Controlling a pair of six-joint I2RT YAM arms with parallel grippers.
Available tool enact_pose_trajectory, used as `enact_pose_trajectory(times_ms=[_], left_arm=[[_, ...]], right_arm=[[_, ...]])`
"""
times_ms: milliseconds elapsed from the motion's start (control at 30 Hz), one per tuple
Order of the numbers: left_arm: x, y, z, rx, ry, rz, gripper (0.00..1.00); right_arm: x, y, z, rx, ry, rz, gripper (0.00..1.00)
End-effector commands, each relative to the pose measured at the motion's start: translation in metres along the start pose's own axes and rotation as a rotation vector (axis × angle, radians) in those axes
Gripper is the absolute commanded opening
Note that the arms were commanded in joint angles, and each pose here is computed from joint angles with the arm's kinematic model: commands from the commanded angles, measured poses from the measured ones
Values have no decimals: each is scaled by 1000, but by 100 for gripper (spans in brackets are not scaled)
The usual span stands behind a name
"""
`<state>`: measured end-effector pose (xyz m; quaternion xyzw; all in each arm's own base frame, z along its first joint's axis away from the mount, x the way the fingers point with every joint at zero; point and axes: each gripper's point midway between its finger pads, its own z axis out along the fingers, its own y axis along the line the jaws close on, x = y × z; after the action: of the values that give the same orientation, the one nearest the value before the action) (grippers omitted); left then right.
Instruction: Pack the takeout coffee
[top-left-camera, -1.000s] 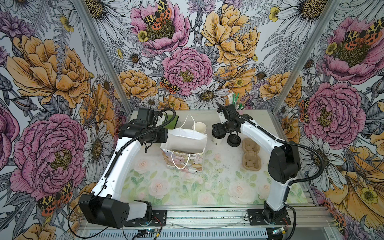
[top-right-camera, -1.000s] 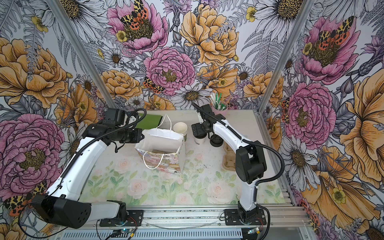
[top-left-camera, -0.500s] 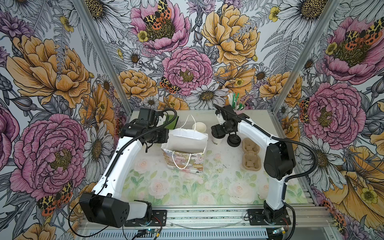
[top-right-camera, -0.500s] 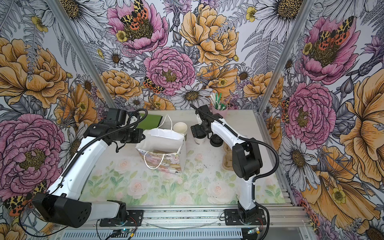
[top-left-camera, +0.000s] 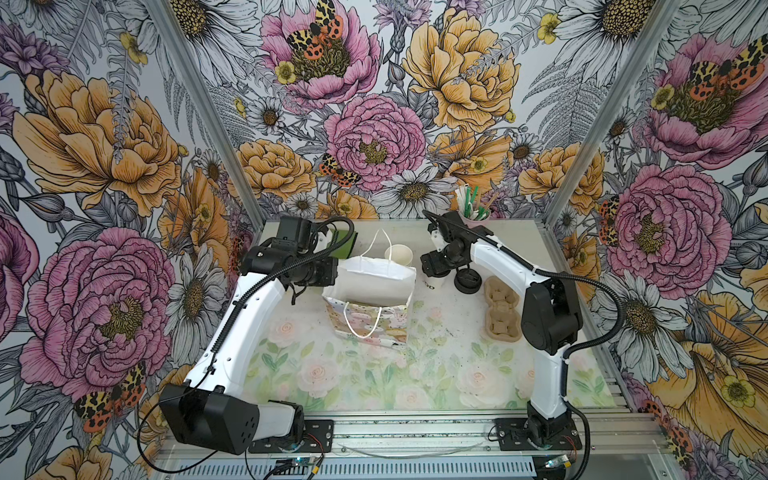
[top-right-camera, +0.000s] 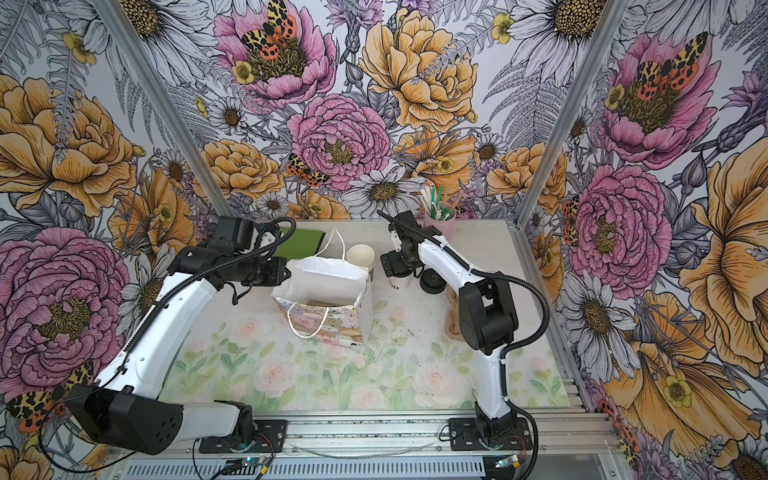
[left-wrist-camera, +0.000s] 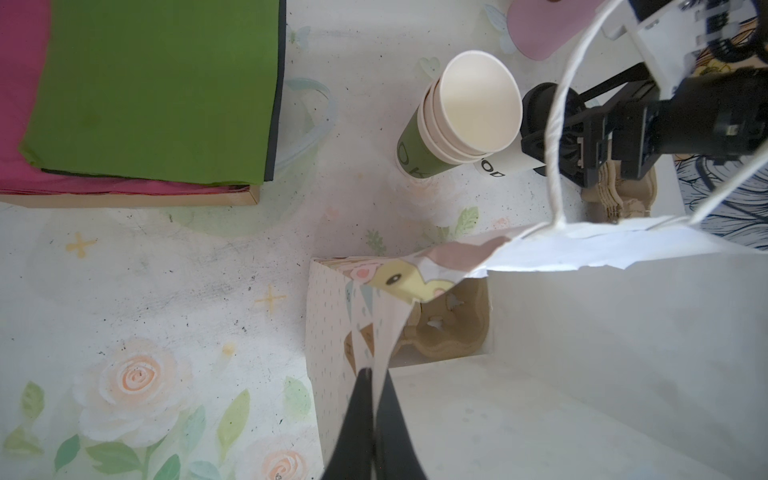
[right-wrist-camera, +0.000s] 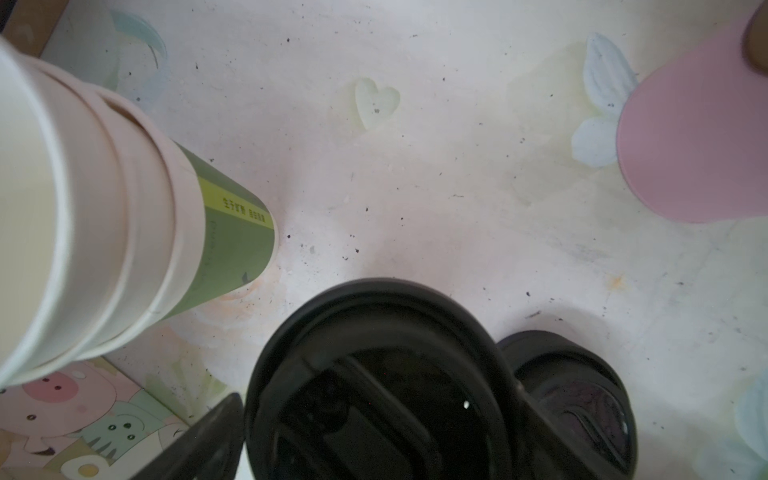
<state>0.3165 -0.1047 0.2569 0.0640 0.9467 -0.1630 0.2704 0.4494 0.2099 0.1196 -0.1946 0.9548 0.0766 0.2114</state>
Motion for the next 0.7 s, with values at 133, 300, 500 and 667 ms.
enact_pose_trajectory(times_ms=[133, 300, 500, 667], left_arm=[[-2, -1, 4, -1, -11, 9, 2], [-2, -1, 4, -3, -12, 11, 2], [-2, 0, 5, -4, -11, 10, 2], [-3, -1, 5, -1, -10, 9, 2]], right_arm=[[-6, -4, 5, 3, 2, -7, 99], [-5, -3, 9, -1, 10, -7, 100], [-3, -3, 14, -3, 21, -7, 97], [-2, -3, 15, -1, 25, -7, 92]])
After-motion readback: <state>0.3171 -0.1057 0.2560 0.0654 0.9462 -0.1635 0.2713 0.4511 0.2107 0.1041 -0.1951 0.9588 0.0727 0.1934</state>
